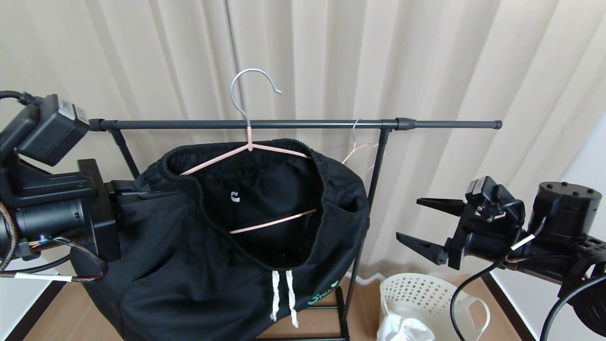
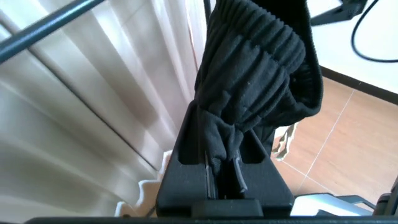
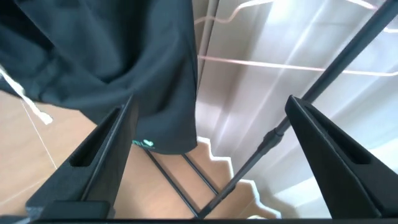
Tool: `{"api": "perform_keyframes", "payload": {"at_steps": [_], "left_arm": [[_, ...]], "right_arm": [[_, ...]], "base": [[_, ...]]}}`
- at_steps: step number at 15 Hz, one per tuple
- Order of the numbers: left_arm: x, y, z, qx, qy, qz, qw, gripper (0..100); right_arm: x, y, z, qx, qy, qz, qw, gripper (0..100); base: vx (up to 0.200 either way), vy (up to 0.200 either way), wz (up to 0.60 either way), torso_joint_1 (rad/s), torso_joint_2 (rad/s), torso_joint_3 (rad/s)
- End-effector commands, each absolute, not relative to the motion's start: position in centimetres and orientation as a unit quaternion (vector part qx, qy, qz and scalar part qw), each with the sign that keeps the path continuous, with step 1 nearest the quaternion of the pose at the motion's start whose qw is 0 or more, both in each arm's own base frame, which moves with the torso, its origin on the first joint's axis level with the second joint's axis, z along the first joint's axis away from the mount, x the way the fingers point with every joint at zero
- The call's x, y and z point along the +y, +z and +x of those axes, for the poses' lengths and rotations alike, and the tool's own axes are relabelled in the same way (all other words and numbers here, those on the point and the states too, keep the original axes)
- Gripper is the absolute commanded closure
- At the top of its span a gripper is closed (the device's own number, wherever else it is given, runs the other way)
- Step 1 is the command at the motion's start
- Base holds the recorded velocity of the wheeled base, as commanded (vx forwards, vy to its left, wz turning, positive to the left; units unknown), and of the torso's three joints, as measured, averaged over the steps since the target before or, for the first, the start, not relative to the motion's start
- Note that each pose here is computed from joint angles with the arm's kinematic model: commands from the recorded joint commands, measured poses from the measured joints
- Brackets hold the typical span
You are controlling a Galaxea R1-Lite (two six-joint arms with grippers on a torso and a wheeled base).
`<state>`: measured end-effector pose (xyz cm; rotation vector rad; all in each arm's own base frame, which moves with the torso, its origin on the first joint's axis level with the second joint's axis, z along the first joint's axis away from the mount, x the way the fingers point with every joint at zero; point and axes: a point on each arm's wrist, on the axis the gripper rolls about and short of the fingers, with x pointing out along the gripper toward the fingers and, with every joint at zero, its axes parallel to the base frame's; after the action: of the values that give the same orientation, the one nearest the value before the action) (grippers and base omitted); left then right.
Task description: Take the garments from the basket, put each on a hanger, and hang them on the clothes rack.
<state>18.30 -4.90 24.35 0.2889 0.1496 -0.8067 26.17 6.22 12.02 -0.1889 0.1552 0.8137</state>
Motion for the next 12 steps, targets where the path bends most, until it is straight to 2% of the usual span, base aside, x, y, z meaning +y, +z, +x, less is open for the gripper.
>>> {"api": "perform_keyframes", "payload": {"at_steps": [1, 5, 10, 12], "left_arm": [[-4.5, 23.5, 18.7, 0.09, -0.382, 0.135, 0.91, 100], [-4.5, 21.9, 19.6, 0.124, -0.381, 0.129, 0.907, 100], [-4.7, 18.0, 21.6, 0.209, -0.355, 0.127, 0.902, 100], [-4.8, 17.3, 22.3, 0.226, -0.35, 0.127, 0.9, 100]], "right_arm": [[6.8, 13.5, 25.5, 0.055, 0.389, -0.084, 0.916, 0], [7.0, 13.8, 25.4, 0.053, 0.382, -0.082, 0.919, 0], [7.0, 13.8, 25.7, 0.053, 0.381, -0.082, 0.919, 0], [7.0, 13.8, 25.7, 0.053, 0.38, -0.082, 0.92, 0]], "base": [[0.0, 0.0, 0.0, 0.0, 0.0, 0.0], [0.0, 0.0, 0.0, 0.0, 0.0, 0.0], [0.0, 0.0, 0.0, 0.0, 0.0, 0.0], [0.0, 0.0, 0.0, 0.0, 0.0, 0.0]]}}
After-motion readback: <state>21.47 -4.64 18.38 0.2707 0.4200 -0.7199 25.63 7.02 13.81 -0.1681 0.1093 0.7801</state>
